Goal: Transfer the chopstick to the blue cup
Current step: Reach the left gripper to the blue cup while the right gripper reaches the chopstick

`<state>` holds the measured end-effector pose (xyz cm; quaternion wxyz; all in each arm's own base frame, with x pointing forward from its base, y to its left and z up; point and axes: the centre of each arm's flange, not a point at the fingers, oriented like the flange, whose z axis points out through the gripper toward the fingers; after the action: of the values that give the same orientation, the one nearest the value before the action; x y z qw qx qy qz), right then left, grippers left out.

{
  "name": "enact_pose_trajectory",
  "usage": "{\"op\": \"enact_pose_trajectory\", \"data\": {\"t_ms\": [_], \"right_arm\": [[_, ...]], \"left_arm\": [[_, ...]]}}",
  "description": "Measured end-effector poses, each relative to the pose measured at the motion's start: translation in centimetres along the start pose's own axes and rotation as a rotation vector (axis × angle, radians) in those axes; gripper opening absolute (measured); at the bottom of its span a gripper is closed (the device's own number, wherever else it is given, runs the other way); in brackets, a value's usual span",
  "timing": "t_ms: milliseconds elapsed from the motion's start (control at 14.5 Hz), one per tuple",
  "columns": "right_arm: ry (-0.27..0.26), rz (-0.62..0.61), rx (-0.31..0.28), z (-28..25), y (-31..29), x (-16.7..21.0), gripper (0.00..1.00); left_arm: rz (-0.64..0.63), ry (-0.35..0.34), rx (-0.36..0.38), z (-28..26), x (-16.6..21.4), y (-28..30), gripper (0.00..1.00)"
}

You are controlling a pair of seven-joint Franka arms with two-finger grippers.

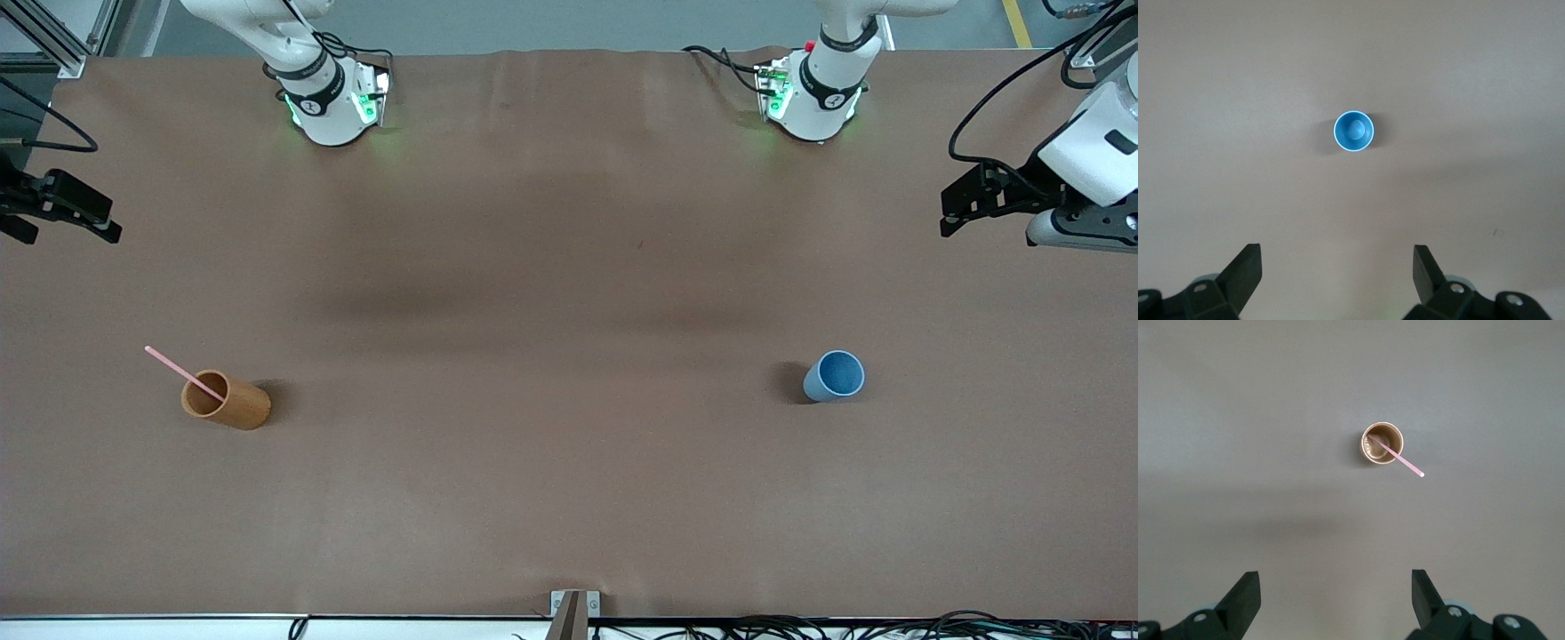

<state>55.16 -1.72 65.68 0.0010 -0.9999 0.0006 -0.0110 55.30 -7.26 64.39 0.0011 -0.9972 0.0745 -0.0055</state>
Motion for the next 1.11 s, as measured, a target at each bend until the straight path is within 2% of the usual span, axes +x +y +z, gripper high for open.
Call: {"op": "enact_pose_trajectory", "data": {"t_ms": [415, 692, 969, 1107], "right_arm": [[-0.003, 0.0, 0.001, 0.1, 0.0, 0.1, 1.0], [-0.013, 0.002, 0.014, 0.7, 0.6, 0.2, 1.0], [-0.033, 0.0, 0.116, 4.5, 7.3, 1.7, 1.0], [-0.027, -0.012, 0.208, 8.8, 12.0, 2.7, 1.0]], "left_arm": [[-0.002, -0.013, 0.0, 0.7, 0.3, -0.2, 1.0], [-0.03, -0.082, 0.001, 7.9, 4.1, -1.9, 1.0], [-0.039, -0.101, 0.003, 18.7, 8.6, -3.1, 1.0], [-0.036, -0.096, 0.004, 23.9, 9.4, -2.9, 1.0]]}}
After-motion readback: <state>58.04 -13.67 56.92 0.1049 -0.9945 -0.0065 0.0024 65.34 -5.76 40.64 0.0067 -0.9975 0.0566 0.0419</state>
